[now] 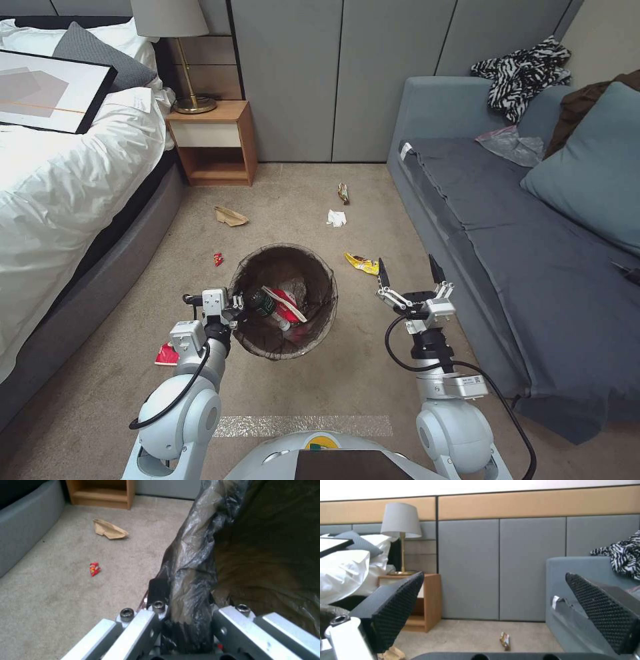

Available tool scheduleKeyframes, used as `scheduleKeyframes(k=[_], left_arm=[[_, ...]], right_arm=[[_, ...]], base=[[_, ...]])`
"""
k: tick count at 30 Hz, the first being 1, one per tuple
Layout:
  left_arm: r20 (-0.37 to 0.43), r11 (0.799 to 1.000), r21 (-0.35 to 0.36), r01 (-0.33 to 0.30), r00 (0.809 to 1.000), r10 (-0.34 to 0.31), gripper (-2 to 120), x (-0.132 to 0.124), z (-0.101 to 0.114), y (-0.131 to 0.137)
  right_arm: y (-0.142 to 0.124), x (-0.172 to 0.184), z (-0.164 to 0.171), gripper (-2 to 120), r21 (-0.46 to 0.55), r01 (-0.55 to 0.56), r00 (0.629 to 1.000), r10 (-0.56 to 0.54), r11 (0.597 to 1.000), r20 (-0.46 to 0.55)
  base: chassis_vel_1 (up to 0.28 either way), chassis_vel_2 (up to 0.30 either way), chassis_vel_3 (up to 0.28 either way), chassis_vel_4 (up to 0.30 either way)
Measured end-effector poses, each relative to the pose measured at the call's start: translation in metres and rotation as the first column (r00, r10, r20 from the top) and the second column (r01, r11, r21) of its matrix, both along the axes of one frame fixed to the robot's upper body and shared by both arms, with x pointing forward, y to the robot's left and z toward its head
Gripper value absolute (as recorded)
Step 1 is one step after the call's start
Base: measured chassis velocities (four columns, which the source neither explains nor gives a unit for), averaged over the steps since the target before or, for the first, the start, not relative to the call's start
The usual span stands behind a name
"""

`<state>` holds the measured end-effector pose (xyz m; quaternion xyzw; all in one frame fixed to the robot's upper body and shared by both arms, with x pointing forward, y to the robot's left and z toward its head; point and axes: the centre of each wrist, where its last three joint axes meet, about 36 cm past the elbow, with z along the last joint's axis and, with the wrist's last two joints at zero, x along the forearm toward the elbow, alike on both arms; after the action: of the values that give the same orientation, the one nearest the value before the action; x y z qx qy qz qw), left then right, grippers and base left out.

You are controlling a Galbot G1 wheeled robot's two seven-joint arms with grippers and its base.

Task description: Pick up the trash bin, then pick up the garbage from the floor and place it into the trash bin.

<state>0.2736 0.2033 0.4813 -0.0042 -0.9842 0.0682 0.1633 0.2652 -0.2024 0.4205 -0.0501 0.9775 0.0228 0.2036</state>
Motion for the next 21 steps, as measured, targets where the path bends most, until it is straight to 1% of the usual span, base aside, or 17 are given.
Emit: scheduleKeyframes(k=[14,21], left_arm=[[0.014,1.000,0.011,-0.019,1.000,0.019,2,-0.002,0.005,0.006],[0.015,1.000,0.011,-0.023,1.000,0.022,2,-0.002,0.005,0.006]], right_arm=[[0.000,-0.001,-0.014,100,-0.030,-0.019,0.999,0.018,0.999,-0.038],[-0.001,0.001,-0.016,100,-0.030,-0.018,0.999,0.017,0.999,-0.044]], base=[[0.000,0.000,0.000,0.000],[-0.072,0.064,0.071,-0.060]])
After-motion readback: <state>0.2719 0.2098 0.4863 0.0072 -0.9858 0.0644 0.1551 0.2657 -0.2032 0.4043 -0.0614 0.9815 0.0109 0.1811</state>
